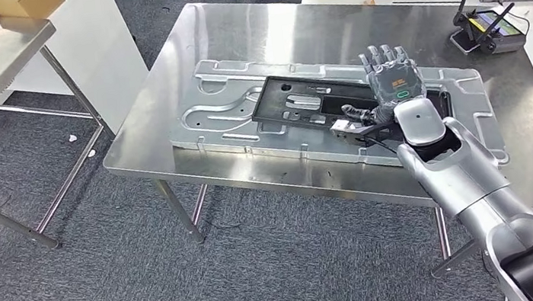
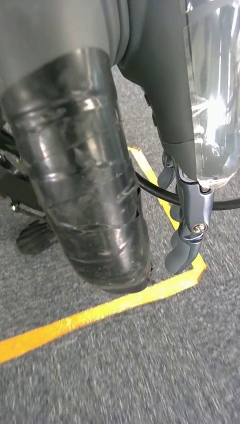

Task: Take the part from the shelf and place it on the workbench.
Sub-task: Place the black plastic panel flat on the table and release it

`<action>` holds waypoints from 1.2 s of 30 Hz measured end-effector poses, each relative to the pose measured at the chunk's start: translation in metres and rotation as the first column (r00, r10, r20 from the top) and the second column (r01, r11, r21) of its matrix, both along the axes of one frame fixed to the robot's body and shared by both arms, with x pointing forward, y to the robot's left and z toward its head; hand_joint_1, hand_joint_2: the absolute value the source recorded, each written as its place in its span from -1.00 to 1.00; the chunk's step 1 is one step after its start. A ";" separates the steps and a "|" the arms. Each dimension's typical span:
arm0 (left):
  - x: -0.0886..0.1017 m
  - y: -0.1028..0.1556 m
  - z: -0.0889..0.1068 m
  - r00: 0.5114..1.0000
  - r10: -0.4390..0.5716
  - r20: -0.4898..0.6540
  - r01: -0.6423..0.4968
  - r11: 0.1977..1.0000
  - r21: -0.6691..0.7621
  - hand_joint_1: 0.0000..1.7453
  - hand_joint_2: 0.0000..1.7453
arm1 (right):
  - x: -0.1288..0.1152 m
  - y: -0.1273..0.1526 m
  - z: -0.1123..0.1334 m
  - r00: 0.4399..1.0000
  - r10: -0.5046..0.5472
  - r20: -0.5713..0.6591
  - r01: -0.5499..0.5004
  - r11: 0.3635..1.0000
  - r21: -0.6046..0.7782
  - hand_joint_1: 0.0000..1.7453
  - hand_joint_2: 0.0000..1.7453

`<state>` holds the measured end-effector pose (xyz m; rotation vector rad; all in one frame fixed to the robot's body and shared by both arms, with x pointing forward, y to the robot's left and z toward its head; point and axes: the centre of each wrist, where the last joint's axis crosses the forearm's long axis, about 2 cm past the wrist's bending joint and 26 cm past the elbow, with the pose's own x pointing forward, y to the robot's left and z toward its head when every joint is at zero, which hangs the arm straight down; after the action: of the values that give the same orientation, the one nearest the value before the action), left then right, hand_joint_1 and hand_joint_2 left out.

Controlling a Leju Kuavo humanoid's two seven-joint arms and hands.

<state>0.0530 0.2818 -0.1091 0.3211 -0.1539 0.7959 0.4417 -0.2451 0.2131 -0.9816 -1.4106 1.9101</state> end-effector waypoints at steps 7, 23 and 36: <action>0.002 0.005 0.000 1.000 0.003 0.003 -0.003 1.000 0.008 -1.00 -1.00 | -0.001 -0.001 -0.003 1.000 0.002 -0.009 -0.002 1.000 -0.001 -1.00 -1.00; 0.006 0.004 0.001 1.000 0.004 0.008 -0.004 1.000 0.008 -1.00 -1.00 | -0.001 0.005 0.000 1.000 0.016 -0.006 -0.016 1.000 0.008 -1.00 -1.00; 0.006 -0.005 0.001 1.000 0.006 0.013 -0.006 1.000 0.000 -1.00 -1.00 | 0.001 -0.001 0.001 1.000 0.005 -0.010 -0.005 1.000 -0.001 -1.00 -1.00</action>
<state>0.0588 0.2772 -0.1081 0.3164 -0.1650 0.8044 0.4423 -0.2457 0.2141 -0.9695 -1.4075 1.9168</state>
